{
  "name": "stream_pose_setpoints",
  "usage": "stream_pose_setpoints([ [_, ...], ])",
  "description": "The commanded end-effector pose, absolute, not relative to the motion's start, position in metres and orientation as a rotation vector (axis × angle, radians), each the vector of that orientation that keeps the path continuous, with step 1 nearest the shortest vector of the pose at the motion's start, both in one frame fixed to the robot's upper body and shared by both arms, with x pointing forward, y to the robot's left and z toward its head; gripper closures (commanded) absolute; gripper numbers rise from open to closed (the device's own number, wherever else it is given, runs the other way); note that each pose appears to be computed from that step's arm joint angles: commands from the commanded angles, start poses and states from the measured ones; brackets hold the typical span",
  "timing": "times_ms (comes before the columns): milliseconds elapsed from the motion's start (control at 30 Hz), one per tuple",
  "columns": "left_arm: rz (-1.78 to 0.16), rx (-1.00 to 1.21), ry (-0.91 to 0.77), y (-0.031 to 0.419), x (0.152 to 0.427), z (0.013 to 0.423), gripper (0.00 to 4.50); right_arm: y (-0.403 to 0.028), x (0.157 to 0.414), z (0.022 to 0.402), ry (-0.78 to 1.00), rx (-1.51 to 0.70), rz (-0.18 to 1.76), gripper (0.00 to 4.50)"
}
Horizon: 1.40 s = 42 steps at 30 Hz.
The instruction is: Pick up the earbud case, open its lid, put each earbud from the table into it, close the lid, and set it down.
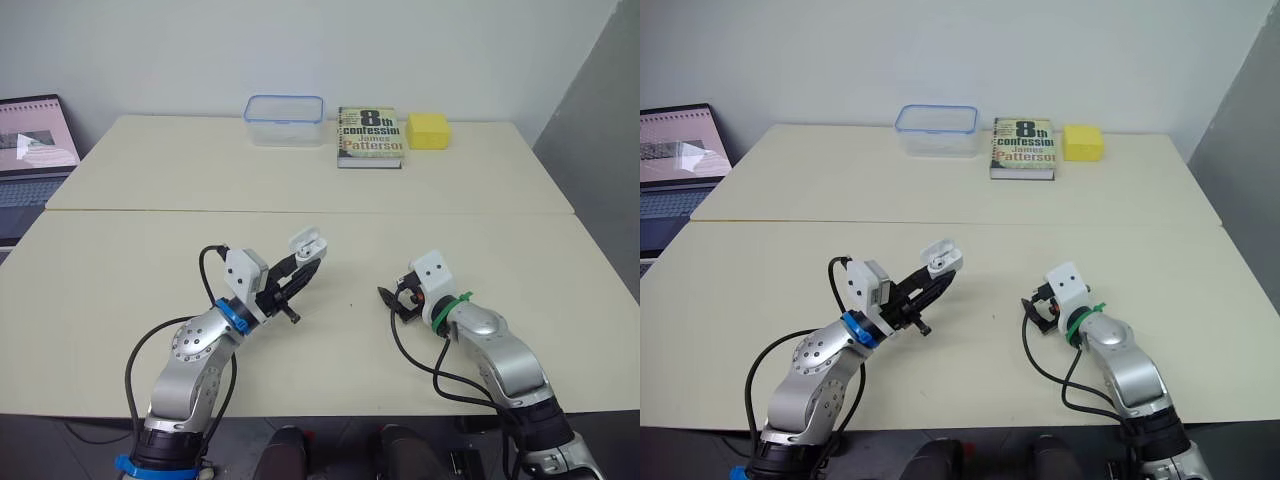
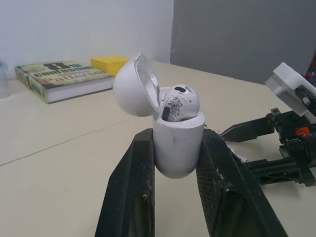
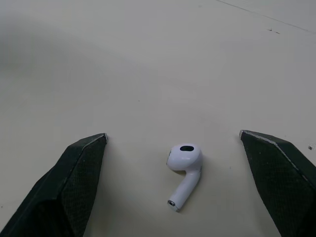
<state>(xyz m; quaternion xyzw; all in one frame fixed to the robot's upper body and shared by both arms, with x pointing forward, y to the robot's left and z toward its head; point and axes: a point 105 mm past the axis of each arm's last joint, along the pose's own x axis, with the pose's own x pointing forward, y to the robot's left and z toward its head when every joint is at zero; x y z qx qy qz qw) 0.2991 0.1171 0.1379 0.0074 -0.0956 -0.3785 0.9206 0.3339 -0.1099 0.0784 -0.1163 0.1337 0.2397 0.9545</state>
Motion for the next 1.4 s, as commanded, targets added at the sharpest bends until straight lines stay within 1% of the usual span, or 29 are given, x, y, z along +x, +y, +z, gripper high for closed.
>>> stream_pose_setpoints([
  [33, -0.766, 0.034, -0.241, 0.12, 0.297, 0.147, 3.73, -0.12, 0.334, 0.075, 0.313, -0.201, 0.422, 0.37],
  [67, -0.765, 0.034, -0.241, 0.12, 0.297, 0.147, 3.73, -0.12, 0.335, 0.074, 0.323, -0.192, 0.415, 0.6],
  [100, -0.765, 0.033, -0.241, 0.119, 0.297, 0.147, 3.73, -0.12, 0.335, 0.073, 0.335, -0.178, 0.41, 0.92],
  [300, -0.764, 0.032, -0.242, 0.118, 0.298, 0.146, 3.73, -0.122, 0.334, 0.075, 0.372, -0.153, 0.412, 3.08],
  [333, -0.763, 0.033, -0.242, 0.118, 0.298, 0.146, 3.73, -0.121, 0.332, 0.077, 0.373, -0.152, 0.43, 3.46],
  [400, -0.761, 0.034, -0.24, 0.118, 0.298, 0.146, 3.73, -0.117, 0.327, 0.081, 0.374, -0.164, 0.48, 4.08],
  [467, -0.756, 0.038, -0.236, 0.119, 0.299, 0.146, 3.73, -0.111, 0.318, 0.085, 0.376, -0.203, 0.58, 4.09],
  [600, -0.752, 0.04, -0.231, 0.119, 0.299, 0.145, 3.73, -0.103, 0.29, 0.094, 0.369, -0.336, 0.855, 4.09],
  [633, -0.754, 0.042, -0.23, 0.119, 0.298, 0.145, 3.73, -0.108, 0.28, 0.097, 0.371, -0.407, 0.946, 4.09],
  [700, -0.756, 0.044, -0.228, 0.119, 0.298, 0.145, 3.73, -0.12, 0.267, 0.099, 0.389, -0.529, 1.068, 4.09],
  [767, -0.757, 0.044, -0.225, 0.119, 0.297, 0.144, 3.73, -0.145, 0.257, 0.095, 0.432, -0.699, 1.176, 4.09],
  [933, -0.761, 0.038, -0.222, 0.116, 0.294, 0.143, 3.73, -0.201, 0.25, 0.092, 0.567, -0.879, 1.284, 4.09],
  [1000, -0.762, 0.036, -0.22, 0.115, 0.293, 0.142, 3.73, -0.215, 0.251, 0.092, 0.599, -0.922, 1.309, 4.09],
  [1133, -0.761, 0.036, -0.213, 0.115, 0.292, 0.14, 3.73, -0.223, 0.252, 0.091, 0.622, -0.939, 1.348, 4.09],
  [1333, -0.744, 0.039, -0.21, 0.115, 0.291, 0.139, 3.73, -0.221, 0.255, 0.083, 0.665, -0.92, 1.378, 4.09],
  [1367, -0.743, 0.039, -0.209, 0.116, 0.29, 0.138, 3.73, -0.22, 0.255, 0.081, 0.669, -0.919, 1.38, 3.37],
  [1400, -0.743, 0.039, -0.208, 0.115, 0.289, 0.138, 3.73, -0.22, 0.256, 0.08, 0.667, -0.925, 1.381, 3.08],
])
